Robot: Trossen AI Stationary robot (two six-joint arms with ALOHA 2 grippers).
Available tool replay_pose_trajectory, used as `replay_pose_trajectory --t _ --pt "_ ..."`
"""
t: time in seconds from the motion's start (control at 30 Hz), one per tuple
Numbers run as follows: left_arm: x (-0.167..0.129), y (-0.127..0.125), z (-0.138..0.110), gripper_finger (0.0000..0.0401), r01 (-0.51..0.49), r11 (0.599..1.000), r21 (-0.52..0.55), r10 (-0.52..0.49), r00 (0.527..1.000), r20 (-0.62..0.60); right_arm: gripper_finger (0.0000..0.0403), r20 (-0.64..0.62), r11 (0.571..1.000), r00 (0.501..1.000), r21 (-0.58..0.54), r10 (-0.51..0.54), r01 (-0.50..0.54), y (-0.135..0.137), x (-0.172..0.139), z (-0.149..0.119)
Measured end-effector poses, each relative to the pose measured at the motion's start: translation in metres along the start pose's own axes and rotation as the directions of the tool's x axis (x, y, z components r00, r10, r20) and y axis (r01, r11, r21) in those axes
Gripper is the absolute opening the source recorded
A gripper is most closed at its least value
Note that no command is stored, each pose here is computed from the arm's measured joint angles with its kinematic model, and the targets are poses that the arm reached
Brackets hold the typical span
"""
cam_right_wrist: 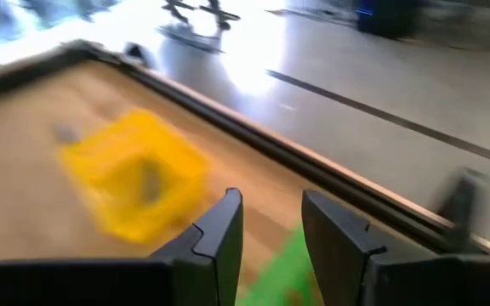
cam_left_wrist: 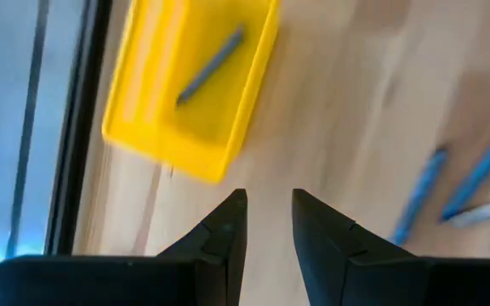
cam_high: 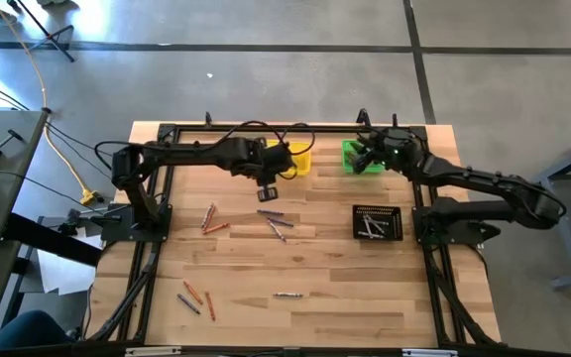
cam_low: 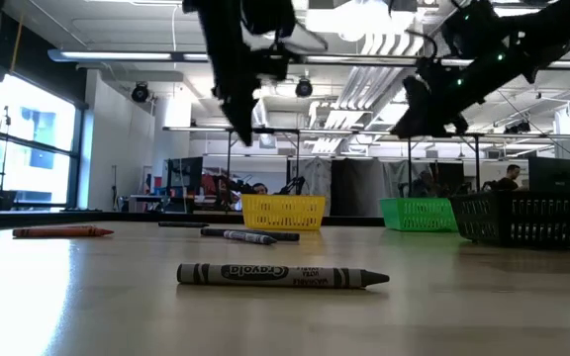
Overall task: Sort crayons
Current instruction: Put the blue crayon into the yellow bin
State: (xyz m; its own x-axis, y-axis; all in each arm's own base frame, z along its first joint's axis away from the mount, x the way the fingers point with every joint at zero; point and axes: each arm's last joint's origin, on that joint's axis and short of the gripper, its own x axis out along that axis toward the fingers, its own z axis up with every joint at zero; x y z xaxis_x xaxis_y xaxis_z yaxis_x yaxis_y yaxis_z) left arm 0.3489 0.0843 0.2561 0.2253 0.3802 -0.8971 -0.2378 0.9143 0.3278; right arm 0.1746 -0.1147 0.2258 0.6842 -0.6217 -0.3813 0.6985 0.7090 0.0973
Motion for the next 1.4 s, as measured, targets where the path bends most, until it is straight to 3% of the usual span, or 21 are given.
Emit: replay_pose_trajectory --t 0.1,0.2,0.37,0.63,1.4 --pt "0.021 0.009 -0.014 0.0081 0.005 1.0 0.011 -0.004 0.998 -0.06 0.0117 0.015 0.993 0.993 -0.03 0.117 -0.116 0.01 -0.006 0.002" --pt "0.043 0.02 -0.03 0.0081 0.039 0.999 -0.024 -0.042 0.991 -0.124 0.0117 0.02 0.984 0.985 -0.048 0.172 -0.17 0.019 -0.01 0.002" --pt "0.069 0.053 -0.054 0.0081 0.11 0.981 -0.158 -0.136 0.977 -0.162 0.0117 0.032 0.975 0.976 -0.065 0.214 -0.211 0.027 -0.013 0.002" --pt "0.09 0.096 -0.083 0.0081 0.1 0.946 -0.309 -0.165 0.967 -0.194 0.0117 0.047 0.973 0.973 -0.062 0.226 -0.223 0.03 -0.014 0.004" --pt "0.091 0.101 -0.087 0.0082 0.14 0.953 -0.269 -0.197 0.961 -0.196 0.0117 0.038 0.972 0.974 -0.086 0.223 -0.219 0.029 -0.014 0.003"
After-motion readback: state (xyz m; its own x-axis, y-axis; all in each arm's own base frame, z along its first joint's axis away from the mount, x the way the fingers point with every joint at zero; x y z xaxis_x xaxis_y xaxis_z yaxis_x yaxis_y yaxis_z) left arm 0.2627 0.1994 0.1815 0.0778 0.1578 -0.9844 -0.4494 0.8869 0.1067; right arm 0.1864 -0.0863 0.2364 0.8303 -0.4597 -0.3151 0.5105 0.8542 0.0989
